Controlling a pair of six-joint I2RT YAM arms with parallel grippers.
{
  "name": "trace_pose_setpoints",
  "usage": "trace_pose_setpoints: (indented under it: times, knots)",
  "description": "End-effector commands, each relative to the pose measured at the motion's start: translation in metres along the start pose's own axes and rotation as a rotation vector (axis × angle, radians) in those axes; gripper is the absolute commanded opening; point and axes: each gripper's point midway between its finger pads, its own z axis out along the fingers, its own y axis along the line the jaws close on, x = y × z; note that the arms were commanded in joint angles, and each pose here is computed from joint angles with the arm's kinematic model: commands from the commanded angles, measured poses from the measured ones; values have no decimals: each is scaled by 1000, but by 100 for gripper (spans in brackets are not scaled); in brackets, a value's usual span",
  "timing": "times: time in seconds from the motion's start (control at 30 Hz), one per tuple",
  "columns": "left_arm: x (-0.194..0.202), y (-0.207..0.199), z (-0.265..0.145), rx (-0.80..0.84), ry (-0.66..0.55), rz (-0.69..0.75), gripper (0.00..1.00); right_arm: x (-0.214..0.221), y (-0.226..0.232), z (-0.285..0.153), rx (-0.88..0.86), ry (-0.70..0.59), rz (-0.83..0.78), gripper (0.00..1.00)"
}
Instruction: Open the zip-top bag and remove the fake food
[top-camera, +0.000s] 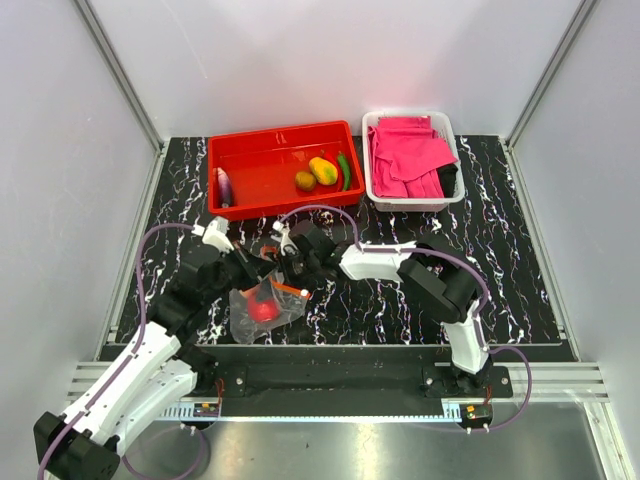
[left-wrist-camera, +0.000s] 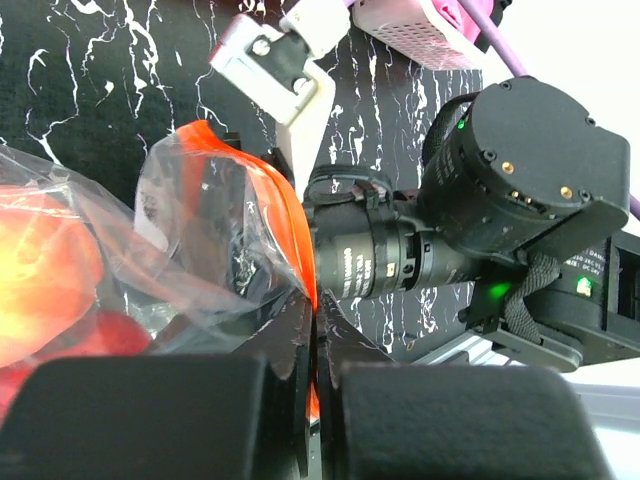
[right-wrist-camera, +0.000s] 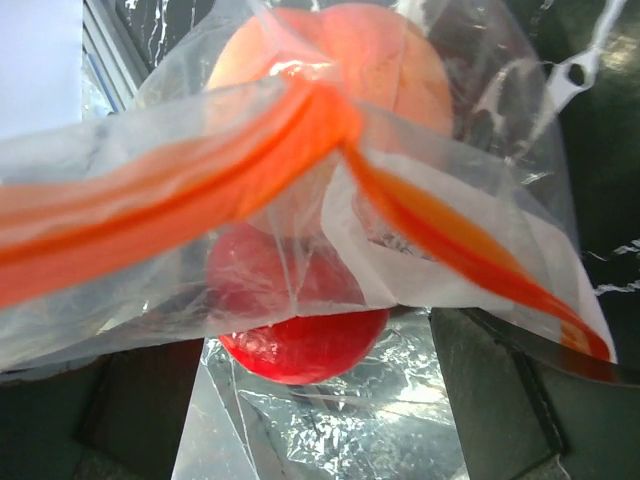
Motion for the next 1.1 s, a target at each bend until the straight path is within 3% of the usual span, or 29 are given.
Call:
trace_pose_setpoints:
  times: [0.0,0.37,0.53,0.73,0.83,1.07]
  knots:
    - [-6,-13,1,52,-25,6,0,0,19,13,-41,-1,-34,96]
    - [-1,-5,1,42,-29,2,0,16,54,2,-102,11,-54,100]
    - [-1,-7,0,50,-29,-1,0,27,43,17,-99,48,-6,95]
    - [1,-5,-6,51,-34,-4,0,25,42,19,-101,33,6,72]
    - [1,-1,-9,41,-43,-3,0,19,48,11,-98,0,-21,50]
    - [-3,2,-15,17,-66,12,0,-3,54,-13,-51,-76,-78,24]
